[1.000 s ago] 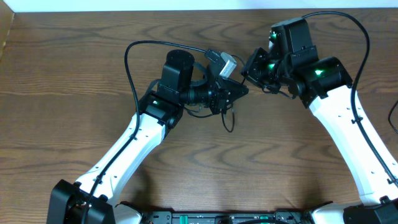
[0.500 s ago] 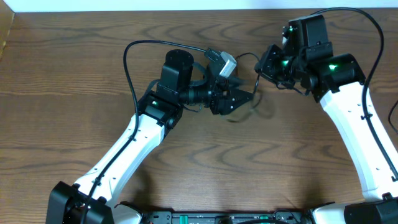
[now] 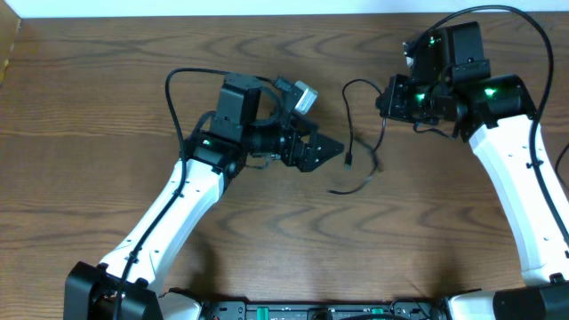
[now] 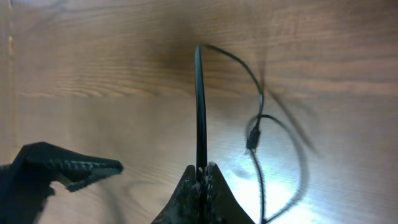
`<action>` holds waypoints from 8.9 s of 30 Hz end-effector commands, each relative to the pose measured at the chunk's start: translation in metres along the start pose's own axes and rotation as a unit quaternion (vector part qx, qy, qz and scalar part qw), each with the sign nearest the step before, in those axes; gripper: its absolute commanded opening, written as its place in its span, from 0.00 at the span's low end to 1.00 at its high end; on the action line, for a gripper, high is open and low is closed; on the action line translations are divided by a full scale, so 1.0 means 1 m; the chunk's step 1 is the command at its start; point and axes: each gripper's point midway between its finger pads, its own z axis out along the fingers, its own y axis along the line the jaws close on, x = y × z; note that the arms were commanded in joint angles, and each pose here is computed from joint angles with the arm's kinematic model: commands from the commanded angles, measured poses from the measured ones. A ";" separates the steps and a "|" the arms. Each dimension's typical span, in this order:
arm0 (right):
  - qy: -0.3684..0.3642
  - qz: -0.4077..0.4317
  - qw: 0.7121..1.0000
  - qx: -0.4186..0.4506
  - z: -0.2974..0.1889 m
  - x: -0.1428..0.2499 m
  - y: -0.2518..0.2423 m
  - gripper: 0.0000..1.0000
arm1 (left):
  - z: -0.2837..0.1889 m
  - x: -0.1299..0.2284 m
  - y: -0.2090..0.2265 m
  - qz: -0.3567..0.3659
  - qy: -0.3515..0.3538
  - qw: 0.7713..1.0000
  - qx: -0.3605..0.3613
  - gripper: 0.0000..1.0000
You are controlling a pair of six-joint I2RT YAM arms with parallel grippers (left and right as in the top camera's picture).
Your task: Untangle cables
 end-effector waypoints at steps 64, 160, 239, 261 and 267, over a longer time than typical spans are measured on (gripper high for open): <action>-0.238 -0.050 0.956 0.167 -0.174 -0.154 -0.131 0.01 | -0.200 -0.035 0.038 -0.026 -0.199 0.913 -0.355 0.98; -0.189 0.255 0.852 0.416 -0.137 -0.139 -0.514 0.37 | -0.123 -0.054 -0.056 0.114 -0.168 0.972 -0.121 0.98; -0.051 0.224 0.929 0.289 0.035 -0.093 -0.409 0.99 | -0.119 -0.040 -0.065 0.108 -0.144 0.979 -0.096 0.98; -0.075 0.297 0.896 0.322 0.006 -0.054 -0.528 0.99 | -0.121 -0.043 -0.065 0.113 -0.150 0.977 -0.099 0.98; -0.122 0.264 0.932 0.215 -0.013 -0.111 -0.485 0.99 | -0.121 -0.044 -0.065 0.106 -0.152 0.978 -0.097 0.98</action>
